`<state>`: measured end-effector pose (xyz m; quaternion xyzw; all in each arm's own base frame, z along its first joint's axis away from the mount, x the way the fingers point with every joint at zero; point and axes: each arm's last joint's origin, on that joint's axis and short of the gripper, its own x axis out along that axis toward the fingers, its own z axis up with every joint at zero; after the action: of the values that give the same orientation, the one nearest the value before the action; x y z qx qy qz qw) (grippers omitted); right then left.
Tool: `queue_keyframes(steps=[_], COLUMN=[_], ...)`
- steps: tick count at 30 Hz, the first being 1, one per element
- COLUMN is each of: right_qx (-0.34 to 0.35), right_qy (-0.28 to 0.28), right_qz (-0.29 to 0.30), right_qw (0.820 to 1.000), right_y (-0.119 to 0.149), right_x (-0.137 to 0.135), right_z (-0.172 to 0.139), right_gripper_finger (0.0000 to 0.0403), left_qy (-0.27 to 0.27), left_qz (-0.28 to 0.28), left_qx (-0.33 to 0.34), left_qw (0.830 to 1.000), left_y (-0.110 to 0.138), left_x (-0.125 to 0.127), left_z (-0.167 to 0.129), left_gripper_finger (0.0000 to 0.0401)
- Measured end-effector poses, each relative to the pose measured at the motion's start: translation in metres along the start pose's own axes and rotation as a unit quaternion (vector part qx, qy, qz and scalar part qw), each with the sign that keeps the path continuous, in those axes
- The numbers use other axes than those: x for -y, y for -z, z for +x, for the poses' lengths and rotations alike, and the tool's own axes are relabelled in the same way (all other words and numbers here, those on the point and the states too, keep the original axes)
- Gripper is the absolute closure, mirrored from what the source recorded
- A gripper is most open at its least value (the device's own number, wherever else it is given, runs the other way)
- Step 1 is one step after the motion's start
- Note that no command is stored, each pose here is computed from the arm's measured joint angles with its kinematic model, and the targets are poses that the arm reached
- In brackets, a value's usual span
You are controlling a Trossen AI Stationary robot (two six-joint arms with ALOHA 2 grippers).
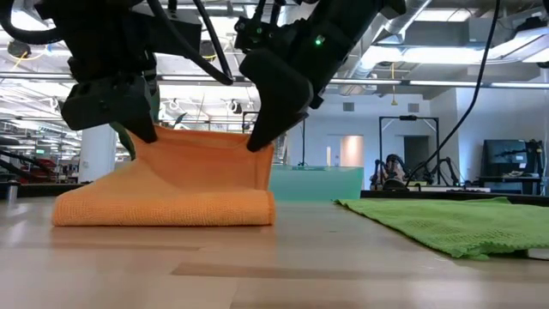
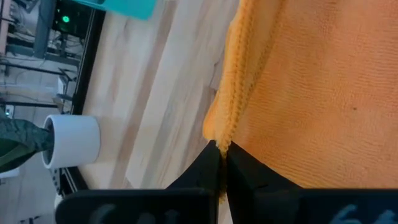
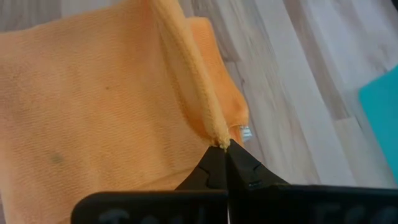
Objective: Roll microfiber towels into tight, uniform cylinder then place into a basket
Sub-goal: Fold the orange towel
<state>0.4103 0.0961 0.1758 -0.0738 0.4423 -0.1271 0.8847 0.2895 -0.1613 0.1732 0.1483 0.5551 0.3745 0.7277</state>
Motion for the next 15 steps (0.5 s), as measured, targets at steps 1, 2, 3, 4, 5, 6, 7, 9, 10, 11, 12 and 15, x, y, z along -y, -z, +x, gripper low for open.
queue_keyframes(steps=[1, 2, 3, 4, 5, 6, 7, 9, 10, 11, 12, 15], right_qx=[0.000, 0.001, 0.000, -0.001, -0.002, -0.003, -0.003, -0.004, -0.004, -0.004, -0.004, -0.007], right_qy=[0.000, 0.000, -0.002, -0.008, -0.011, -0.012, -0.010, -0.007, -0.006, -0.006, -0.005, -0.014], right_qz=[0.001, 0.001, 0.002, 0.004, 0.006, 0.008, 0.012, 0.021, 0.024, 0.026, 0.027, 0.032], right_qw=[1.000, 1.000, 1.000, 1.000, 1.000, 1.000, 1.000, 1.000, 1.000, 1.000, 1.000, 0.999], right_y=[0.000, 0.000, -0.001, -0.001, -0.001, -0.001, -0.001, -0.002, -0.002, -0.002, -0.003, -0.003], right_x=[0.000, 0.001, 0.001, 0.002, 0.003, 0.004, 0.006, 0.008, 0.009, 0.010, 0.012, 0.015], right_z=[0.000, 0.000, 0.001, 0.001, 0.002, 0.003, 0.003, 0.004, 0.005, 0.005, 0.006, 0.007], right_gripper_finger=[0.0399, 0.0399, 0.0399, 0.0399, 0.0399, 0.0399, 0.0399, 0.0399, 0.0399, 0.0399, 0.0399, 0.0399], left_qy=[0.000, 0.001, 0.001, 0.002, 0.001, 0.000, -0.001, -0.008, -0.013, -0.021, -0.030, -0.054], left_qz=[-0.002, -0.003, -0.003, -0.002, -0.001, 0.000, 0.002, 0.007, 0.012, 0.016, 0.019, 0.018], left_qx=[0.000, -0.001, -0.003, -0.004, -0.005, -0.007, -0.008, -0.013, -0.017, -0.022, -0.028, -0.047], left_qw=[1.000, 1.000, 1.000, 1.000, 1.000, 1.000, 1.000, 1.000, 1.000, 0.999, 0.999, 0.997], left_y=[0.000, 0.000, 0.000, 0.000, 0.000, 0.001, 0.001, 0.001, 0.002, 0.003, 0.004, 0.005], left_x=[0.000, 0.000, 0.000, 0.000, 0.000, -0.001, -0.001, -0.003, -0.004, -0.006, -0.009, -0.016], left_z=[0.000, 0.000, 0.000, 0.000, 0.000, 0.000, 0.000, 0.000, 0.000, 0.000, 0.000, -0.006], left_gripper_finger=[0.0400, 0.0399, 0.0395, 0.0389, 0.0381, 0.0372, 0.0362, 0.0341, 0.0330, 0.0320, 0.0311, 0.0293])
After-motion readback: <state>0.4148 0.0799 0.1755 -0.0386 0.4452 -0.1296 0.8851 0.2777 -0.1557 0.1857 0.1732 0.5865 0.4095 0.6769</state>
